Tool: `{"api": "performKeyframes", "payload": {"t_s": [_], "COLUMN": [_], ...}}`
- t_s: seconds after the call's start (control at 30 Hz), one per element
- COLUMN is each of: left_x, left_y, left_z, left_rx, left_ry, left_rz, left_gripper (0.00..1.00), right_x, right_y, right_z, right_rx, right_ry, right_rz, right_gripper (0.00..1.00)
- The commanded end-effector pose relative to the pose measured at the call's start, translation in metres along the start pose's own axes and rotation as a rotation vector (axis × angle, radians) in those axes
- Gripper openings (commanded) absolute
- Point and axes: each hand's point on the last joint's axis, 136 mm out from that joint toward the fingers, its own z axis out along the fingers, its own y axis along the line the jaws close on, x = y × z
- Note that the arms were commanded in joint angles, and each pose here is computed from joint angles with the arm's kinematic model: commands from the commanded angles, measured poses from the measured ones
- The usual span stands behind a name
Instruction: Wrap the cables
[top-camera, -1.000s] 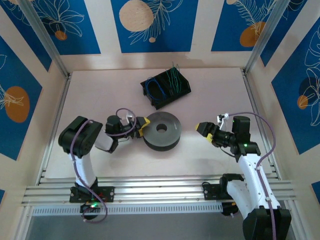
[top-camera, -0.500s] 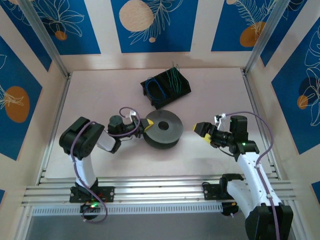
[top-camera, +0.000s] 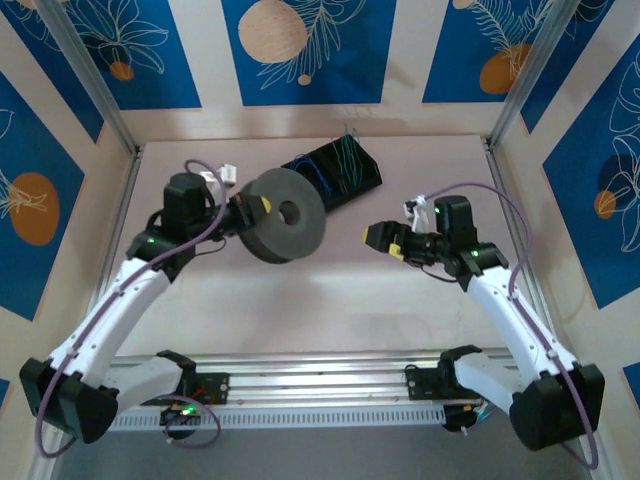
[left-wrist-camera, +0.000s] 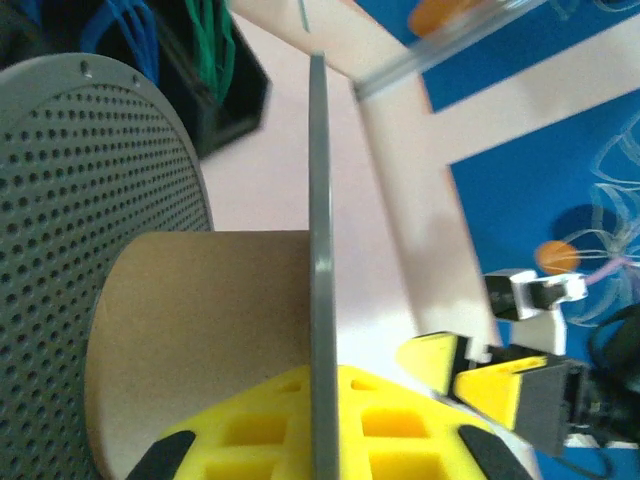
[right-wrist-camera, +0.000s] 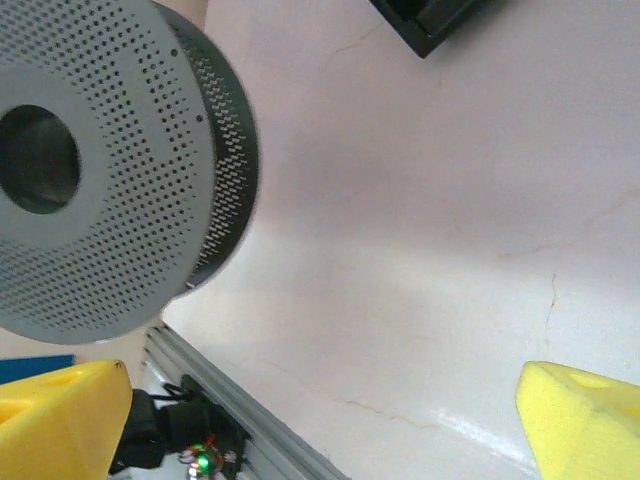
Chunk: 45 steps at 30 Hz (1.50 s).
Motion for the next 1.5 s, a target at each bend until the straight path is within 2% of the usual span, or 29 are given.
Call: {"api": "performKeyframes", "payload": {"t_s": [0.0, 0.1, 0.23, 0.3, 0.37, 0.43, 0.67, 0.77, 0.97, 1.2, 1.33, 1.47], "left_x": [0.025, 0.008, 0.002, 0.002, 0.000, -0.001, 0.005, 0.009, 0.016, 0.022, 0.025, 0.028], "left_y": [0.068, 0.080, 0.089, 0.092, 0.095, 0.097, 0.104, 0.106, 0.109, 0.112, 0.114, 0.114], "left_z": [-0.045, -0.068, -0.068, -0.065, -0.063, -0.061, -0.051, -0.043, -0.030, -0.023, -0.024, -0.024], "left_rx": [-0.444, -0.600, -0.681, -0.699, -0.716, -0.727, -0.727, -0.710, -0.676, -0.661, -0.664, -0.652], "left_ry": [0.140, 0.110, 0.132, 0.135, 0.131, 0.132, 0.159, 0.179, 0.202, 0.221, 0.224, 0.229], "left_rz": [0.137, 0.211, 0.245, 0.255, 0.262, 0.265, 0.266, 0.255, 0.238, 0.232, 0.235, 0.231], "left_gripper": [0.00, 0.00, 0.00, 0.00, 0.00, 0.00, 0.00, 0.00, 0.00, 0.00, 0.00, 0.00], "right_x": [-0.015, -0.030, -0.056, -0.069, -0.087, -0.103, -0.146, -0.157, -0.165, -0.166, -0.163, -0.171], "right_y": [0.010, 0.024, 0.047, 0.052, 0.057, 0.056, 0.051, 0.045, 0.029, 0.021, 0.022, 0.034], "right_z": [0.015, 0.037, 0.078, 0.099, 0.119, 0.143, 0.212, 0.234, 0.261, 0.287, 0.290, 0.278], "right_rx": [0.087, 0.140, 0.139, 0.151, 0.171, 0.204, 0.291, 0.302, 0.295, 0.206, 0.202, 0.203], "right_ry": [0.016, 0.071, 0.075, 0.085, 0.075, 0.073, 0.039, 0.029, 0.038, 0.060, 0.067, 0.036], "right_rz": [-0.101, -0.115, -0.134, -0.125, -0.120, -0.104, -0.096, -0.070, -0.008, 0.082, 0.102, 0.085], "right_gripper": [0.99, 0.99, 0.99, 0.85, 0.78, 0.66, 0.63, 0.59, 0.54, 0.45, 0.28, 0.11]}}
